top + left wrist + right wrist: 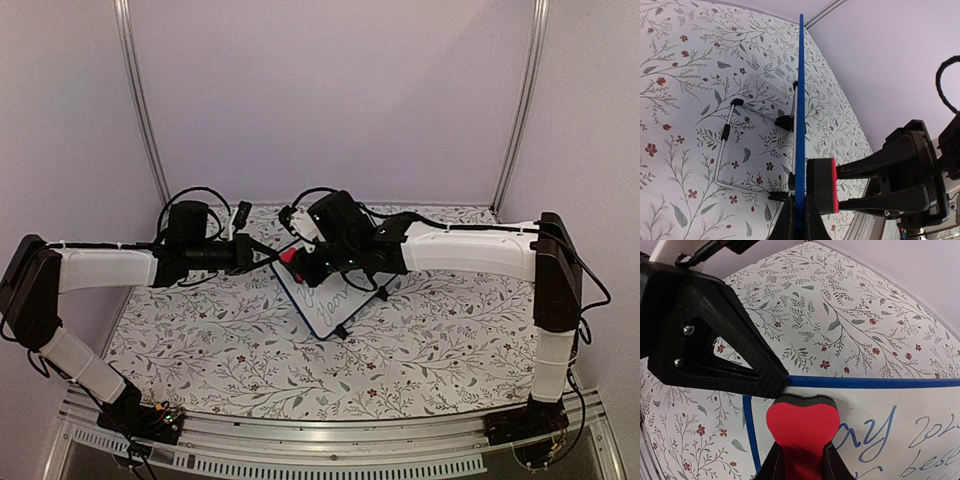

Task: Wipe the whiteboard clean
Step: Erase the whiteboard at the center of the board.

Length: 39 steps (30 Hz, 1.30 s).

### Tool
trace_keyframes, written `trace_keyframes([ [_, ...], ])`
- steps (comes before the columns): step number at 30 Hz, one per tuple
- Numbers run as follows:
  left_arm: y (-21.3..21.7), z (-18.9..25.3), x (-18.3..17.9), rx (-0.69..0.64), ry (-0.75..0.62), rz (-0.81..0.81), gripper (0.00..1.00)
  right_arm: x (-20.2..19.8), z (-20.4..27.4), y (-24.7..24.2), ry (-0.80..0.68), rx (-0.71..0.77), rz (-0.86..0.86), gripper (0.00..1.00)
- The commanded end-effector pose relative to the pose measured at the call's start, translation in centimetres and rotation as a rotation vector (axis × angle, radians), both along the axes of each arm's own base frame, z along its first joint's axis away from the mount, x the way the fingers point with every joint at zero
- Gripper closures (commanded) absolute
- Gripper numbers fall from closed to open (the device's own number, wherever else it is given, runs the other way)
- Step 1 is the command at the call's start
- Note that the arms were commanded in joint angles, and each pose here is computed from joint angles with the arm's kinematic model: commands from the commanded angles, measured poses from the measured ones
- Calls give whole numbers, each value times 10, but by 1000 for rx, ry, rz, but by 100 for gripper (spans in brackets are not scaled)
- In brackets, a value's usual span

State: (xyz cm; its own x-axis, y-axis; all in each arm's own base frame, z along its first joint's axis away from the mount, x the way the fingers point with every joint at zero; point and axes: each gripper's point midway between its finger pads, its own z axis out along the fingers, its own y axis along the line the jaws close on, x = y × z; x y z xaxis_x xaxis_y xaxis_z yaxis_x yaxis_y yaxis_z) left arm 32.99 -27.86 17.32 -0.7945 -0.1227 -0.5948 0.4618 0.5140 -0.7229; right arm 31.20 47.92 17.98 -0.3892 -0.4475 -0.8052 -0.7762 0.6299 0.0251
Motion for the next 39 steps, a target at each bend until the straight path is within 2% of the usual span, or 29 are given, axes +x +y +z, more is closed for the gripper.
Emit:
trace_keyframes([
  [1, 0, -9, 0, 19, 24, 13, 100, -4, -21, 1, 24, -40, 5, 85],
  [32, -1, -6, -1, 6, 16, 2, 100, -34, -65, -35, 103, -121, -1, 90],
  [39, -2, -7, -1, 3, 21, -1, 100, -36, -59, -32, 91, -106, 5, 91],
])
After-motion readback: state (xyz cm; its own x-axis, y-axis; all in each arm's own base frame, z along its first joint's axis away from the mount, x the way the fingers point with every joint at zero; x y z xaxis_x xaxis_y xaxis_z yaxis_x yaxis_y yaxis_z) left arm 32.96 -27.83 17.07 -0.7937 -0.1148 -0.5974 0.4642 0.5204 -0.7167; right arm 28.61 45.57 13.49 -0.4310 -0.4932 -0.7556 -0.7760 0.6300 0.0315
